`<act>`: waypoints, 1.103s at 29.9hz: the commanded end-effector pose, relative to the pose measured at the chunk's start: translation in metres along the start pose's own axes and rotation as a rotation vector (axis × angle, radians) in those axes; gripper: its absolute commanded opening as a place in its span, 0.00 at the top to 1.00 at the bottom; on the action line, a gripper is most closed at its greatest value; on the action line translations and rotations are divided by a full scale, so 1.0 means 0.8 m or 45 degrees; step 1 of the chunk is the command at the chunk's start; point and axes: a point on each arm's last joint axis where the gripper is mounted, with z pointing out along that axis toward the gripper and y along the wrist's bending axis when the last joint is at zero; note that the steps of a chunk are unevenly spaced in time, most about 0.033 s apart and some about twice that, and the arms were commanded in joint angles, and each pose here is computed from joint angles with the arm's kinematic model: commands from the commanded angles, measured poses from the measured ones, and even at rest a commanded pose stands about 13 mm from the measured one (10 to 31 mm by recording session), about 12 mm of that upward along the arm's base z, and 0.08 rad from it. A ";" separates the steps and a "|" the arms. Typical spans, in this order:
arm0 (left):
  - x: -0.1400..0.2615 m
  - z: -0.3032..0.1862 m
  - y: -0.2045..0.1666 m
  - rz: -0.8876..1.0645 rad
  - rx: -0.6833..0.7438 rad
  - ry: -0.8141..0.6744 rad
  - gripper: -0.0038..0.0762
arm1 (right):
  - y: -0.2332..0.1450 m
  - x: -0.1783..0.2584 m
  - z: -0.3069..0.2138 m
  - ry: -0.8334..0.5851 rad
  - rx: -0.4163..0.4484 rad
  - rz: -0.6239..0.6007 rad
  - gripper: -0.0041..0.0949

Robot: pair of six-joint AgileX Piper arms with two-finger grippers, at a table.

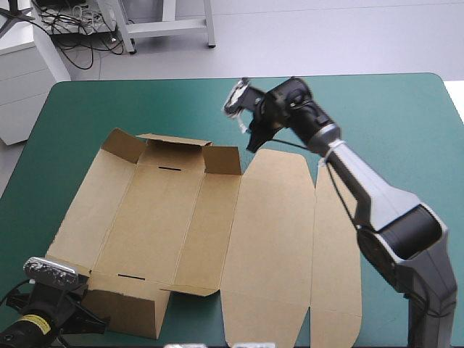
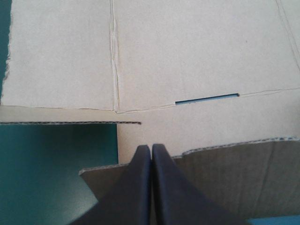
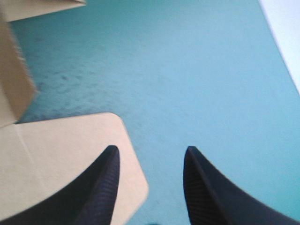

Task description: Fold the box

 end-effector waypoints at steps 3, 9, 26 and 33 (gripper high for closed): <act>-0.012 -0.006 0.001 -0.010 -0.001 -0.083 0.96 | -0.090 0.052 -0.144 -0.131 0.280 0.382 0.64; -0.012 -0.006 0.001 -0.010 -0.001 -0.083 0.96 | -0.121 0.132 -0.219 -0.038 0.421 0.624 0.90; -0.018 -0.013 -0.008 -0.064 0.100 -0.094 0.96 | 0.022 0.306 -0.246 0.278 0.155 1.163 0.98; -0.076 -0.057 -0.003 -0.063 0.127 -0.104 0.96 | 0.074 0.327 -0.250 0.230 0.101 1.198 0.98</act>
